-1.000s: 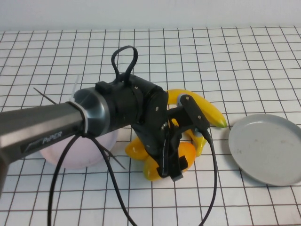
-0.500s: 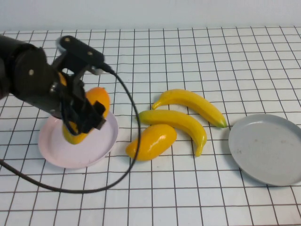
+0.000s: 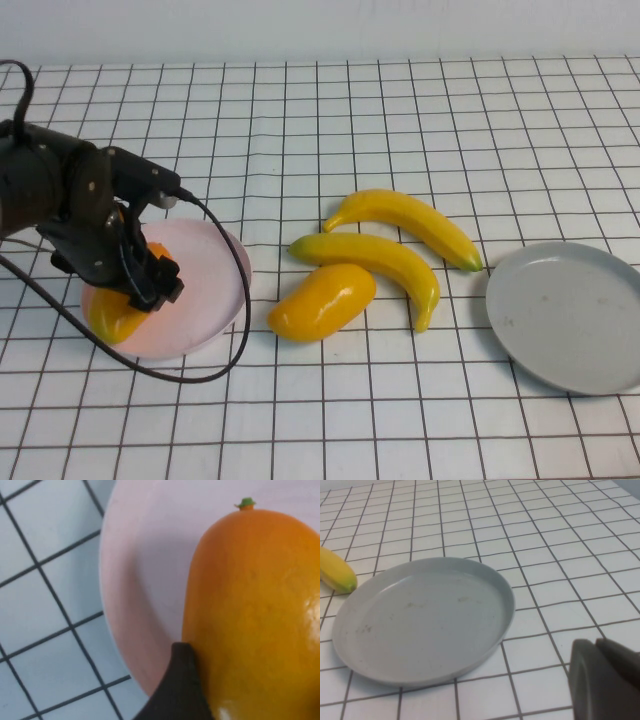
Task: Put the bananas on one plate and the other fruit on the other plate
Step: Put one type of fruit in the left plate
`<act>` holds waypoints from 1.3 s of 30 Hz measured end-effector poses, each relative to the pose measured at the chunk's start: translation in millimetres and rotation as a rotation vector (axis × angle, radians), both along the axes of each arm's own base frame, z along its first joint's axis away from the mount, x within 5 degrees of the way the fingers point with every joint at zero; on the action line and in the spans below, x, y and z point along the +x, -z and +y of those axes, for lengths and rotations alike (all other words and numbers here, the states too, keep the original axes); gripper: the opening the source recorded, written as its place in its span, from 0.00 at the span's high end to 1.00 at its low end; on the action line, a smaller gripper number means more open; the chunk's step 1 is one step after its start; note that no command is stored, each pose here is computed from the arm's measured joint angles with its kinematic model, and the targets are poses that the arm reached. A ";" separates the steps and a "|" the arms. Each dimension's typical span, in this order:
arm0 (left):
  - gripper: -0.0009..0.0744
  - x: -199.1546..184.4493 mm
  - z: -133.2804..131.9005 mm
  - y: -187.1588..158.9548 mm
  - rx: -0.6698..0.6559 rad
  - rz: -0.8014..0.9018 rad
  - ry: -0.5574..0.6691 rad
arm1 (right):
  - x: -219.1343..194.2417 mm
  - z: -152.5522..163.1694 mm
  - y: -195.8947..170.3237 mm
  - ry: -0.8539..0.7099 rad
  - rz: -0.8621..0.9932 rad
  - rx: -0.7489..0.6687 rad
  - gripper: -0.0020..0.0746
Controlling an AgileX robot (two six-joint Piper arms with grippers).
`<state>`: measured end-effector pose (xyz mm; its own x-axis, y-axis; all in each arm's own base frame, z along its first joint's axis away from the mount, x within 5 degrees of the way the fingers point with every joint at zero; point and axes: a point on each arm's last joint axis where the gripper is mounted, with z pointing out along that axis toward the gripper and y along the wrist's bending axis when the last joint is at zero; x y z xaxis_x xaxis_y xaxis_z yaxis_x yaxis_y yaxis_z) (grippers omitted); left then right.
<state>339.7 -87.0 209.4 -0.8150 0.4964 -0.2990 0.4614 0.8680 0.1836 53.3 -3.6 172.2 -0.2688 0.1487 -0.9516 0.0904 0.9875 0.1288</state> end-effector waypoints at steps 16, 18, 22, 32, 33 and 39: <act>0.10 4.7 5.3 8.1 0.040 0.001 -0.087 | 0.0 0.0 0.0 0.000 0.000 0.000 0.99; 0.10 5.1 3.2 2.4 0.025 0.029 -0.092 | 0.0 0.0 0.0 0.000 0.000 0.000 0.99; 0.10 7.1 -5.9 -29.7 -0.042 0.083 -0.045 | 0.0 0.0 0.0 0.000 0.000 0.000 0.99; 0.10 -8.8 -76.5 -78.3 -0.064 0.026 0.217 | 0.0 0.0 0.0 0.000 0.000 0.000 0.99; 0.10 -12.3 -85.4 -77.5 -0.053 0.021 0.251 | 0.0 0.0 0.0 0.000 0.000 0.000 0.99; 0.10 -26.5 -131.6 -51.8 0.025 0.055 0.431 | 0.0 0.0 0.0 0.000 0.000 0.000 0.99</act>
